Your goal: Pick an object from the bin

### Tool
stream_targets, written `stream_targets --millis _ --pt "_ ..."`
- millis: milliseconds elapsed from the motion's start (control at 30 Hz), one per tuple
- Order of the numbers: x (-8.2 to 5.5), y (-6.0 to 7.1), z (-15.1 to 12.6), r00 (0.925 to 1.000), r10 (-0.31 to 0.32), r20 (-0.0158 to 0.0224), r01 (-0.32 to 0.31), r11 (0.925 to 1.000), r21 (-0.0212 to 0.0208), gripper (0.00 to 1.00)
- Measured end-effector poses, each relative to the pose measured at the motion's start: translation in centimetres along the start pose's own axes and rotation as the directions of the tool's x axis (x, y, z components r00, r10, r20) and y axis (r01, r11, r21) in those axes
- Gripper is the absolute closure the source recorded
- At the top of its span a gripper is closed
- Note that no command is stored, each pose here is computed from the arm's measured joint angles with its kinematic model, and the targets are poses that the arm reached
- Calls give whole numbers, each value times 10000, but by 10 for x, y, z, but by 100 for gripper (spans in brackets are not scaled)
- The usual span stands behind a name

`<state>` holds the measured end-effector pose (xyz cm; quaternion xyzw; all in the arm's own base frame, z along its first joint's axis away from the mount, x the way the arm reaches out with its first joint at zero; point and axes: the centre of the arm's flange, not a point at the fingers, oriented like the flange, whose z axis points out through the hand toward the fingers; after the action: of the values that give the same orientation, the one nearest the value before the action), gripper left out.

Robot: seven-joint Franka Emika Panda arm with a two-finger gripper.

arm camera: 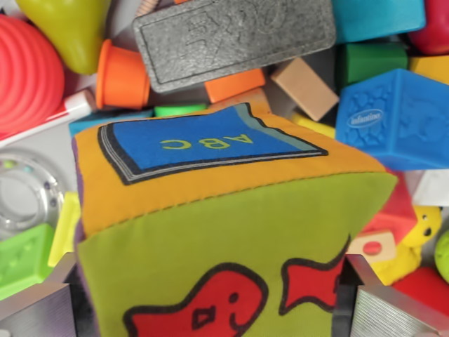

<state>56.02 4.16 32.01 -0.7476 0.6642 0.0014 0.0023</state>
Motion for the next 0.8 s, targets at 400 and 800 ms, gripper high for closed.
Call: stream_targets --millis 400,800 --pt "0 0 -54 10000 1 7 -1 10000 -5 100" --pt "-1 -1 -103 10000 1 11 -1 10000 0 100"
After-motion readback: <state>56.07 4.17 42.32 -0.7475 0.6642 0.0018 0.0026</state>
